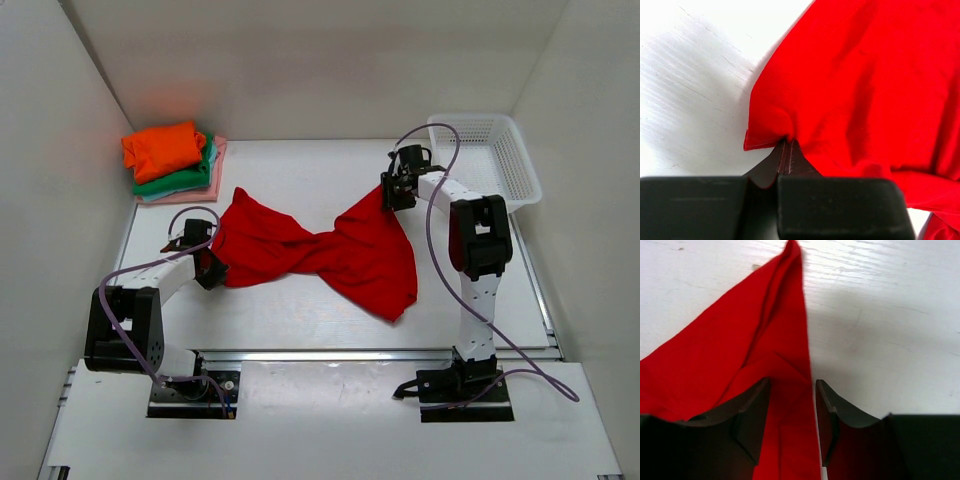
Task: Fold and stack the t-shirts
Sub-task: Flatten out the tshirt
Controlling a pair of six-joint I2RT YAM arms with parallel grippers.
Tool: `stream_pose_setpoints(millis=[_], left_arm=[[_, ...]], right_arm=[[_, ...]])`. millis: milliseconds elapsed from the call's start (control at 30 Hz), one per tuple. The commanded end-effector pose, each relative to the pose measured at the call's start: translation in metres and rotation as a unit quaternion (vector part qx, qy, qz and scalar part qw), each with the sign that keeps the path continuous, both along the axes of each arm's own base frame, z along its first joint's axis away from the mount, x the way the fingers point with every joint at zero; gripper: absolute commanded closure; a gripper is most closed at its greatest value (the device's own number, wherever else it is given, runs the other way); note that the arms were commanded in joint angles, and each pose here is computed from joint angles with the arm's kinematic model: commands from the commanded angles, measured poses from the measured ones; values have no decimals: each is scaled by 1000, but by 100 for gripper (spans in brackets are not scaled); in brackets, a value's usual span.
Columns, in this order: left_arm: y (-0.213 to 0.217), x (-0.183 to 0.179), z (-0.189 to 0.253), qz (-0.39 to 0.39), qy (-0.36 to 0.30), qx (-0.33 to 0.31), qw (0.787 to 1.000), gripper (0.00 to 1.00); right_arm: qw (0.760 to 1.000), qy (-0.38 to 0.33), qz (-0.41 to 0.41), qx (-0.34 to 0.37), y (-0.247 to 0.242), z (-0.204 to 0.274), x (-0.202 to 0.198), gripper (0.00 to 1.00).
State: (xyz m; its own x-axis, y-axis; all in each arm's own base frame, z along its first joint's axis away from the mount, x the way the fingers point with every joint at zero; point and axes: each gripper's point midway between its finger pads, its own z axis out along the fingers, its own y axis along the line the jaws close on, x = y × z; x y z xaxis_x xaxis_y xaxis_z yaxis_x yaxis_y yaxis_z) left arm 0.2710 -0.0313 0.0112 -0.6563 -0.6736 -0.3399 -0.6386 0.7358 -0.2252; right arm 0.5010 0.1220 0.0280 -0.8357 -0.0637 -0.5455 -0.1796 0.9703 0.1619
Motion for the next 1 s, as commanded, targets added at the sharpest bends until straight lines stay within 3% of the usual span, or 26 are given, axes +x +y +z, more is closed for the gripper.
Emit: stream_pose_setpoints(millis=[0,100,233,333,567,633,700,933,967], left_arm=[[-1,-28,-17,-9,55,-2,998,100],[-1,-30,-19,-12,57,-1,998,100],[0,-28,-17,-10,52,-3,999,100],[-2,-20,-11,-9,45,-7,999,100],[-10,58,48,6,-41,-45,998,100],[-18,76,67,-3,-67,-57,996,100],[-21,84,74,-3,-79,-67,995,100],[-26,66,65,-5,-67,-86,994,100],[-25,67,66,-4,-73,-83,994,100]], right_arm=[[1000,-10,16,-2,8,0,4,61],[1000,-15,20,4,9,1,7,66],[999,-24,28,17,11,14,11,100],[998,-55,19,1,5,46,23,100],[987,-160,-27,7,-40,162,38,100],[981,-189,-36,10,-59,188,31,94],[981,-188,-43,19,-67,192,21,100],[979,-200,-28,30,-64,196,-11,100],[978,-205,-32,31,-62,199,-14,94]])
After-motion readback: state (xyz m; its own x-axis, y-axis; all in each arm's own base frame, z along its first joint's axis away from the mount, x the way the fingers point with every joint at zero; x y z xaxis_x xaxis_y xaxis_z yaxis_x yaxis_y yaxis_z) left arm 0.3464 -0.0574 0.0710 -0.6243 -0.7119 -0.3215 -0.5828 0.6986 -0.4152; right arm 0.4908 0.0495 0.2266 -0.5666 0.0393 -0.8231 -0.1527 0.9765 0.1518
